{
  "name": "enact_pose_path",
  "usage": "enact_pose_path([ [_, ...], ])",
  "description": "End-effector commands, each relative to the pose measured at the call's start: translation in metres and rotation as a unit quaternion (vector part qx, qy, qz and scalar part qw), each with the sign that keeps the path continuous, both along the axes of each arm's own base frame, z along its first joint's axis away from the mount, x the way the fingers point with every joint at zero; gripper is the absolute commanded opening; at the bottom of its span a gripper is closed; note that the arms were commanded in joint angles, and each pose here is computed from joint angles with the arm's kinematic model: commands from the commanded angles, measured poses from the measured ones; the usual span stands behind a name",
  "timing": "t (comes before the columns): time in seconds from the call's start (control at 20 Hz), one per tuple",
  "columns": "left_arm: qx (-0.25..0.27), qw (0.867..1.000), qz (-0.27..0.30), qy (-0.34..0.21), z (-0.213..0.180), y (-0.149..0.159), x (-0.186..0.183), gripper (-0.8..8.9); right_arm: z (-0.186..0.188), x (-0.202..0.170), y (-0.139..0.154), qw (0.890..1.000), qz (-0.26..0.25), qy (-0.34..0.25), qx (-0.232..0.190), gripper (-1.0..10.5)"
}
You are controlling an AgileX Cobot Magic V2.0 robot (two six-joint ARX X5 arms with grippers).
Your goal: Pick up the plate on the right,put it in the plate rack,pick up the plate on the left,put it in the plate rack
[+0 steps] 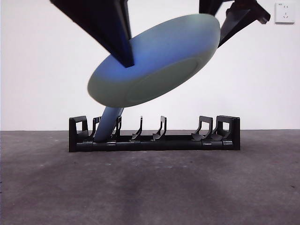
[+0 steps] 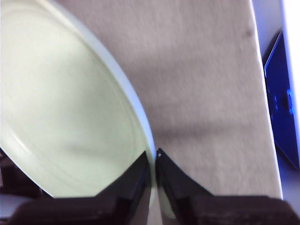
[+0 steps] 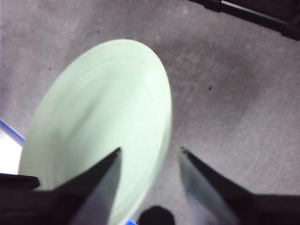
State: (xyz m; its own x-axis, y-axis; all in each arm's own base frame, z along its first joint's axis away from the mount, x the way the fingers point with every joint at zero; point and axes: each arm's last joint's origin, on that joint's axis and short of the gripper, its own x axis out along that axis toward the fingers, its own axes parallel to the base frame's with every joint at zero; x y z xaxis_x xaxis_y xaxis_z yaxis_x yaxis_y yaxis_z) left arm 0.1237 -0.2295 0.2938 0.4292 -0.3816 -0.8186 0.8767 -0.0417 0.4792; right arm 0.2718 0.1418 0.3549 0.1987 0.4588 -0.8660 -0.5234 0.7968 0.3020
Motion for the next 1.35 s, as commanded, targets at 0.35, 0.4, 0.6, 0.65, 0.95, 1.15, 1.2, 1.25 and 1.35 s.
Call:
enact_pose_path([
  [0.35,-0.213,0.974,0.052,0.047,0.018,-0.016,0.018,-0.08,0.093,-0.053,-0.034,0.976,-0.062,-0.208,0.014,2.9],
  [0.4,-0.259,0.962,0.07,0.053,0.024,-0.017,0.025,-0.08,0.109,-0.068,-0.041,0.966,-0.077,-0.245,0.027,2.9],
  [0.6,-0.439,0.884,0.149,0.054,0.048,-0.008,0.063,-0.08,0.147,-0.126,-0.069,0.936,-0.09,-0.33,0.081,2.8],
  [0.65,-0.468,0.868,0.159,0.055,0.052,-0.005,0.072,-0.08,0.15,-0.135,-0.073,0.933,-0.09,-0.338,0.086,2.8],
  [0.95,-0.517,0.83,0.207,0.044,0.031,0.0,0.129,-0.08,0.152,-0.163,-0.086,0.934,-0.09,-0.334,0.086,2.8],
  [1.15,-0.505,0.831,0.227,0.044,0.01,-0.003,0.149,-0.08,0.148,-0.165,-0.087,0.942,-0.088,-0.315,0.075,2.8],
  [1.2,-0.504,0.831,0.232,0.044,0.004,-0.004,0.154,-0.08,0.147,-0.165,-0.087,0.943,-0.088,-0.313,0.073,2.8],
  [1.25,-0.502,0.831,0.236,0.044,-0.001,-0.004,0.159,-0.08,0.147,-0.165,-0.087,0.943,-0.088,-0.312,0.073,2.8],
  [1.35,-0.496,0.832,0.246,0.044,-0.01,-0.003,0.167,-0.08,0.147,-0.165,-0.087,0.943,-0.087,-0.312,0.073,2.8],
])
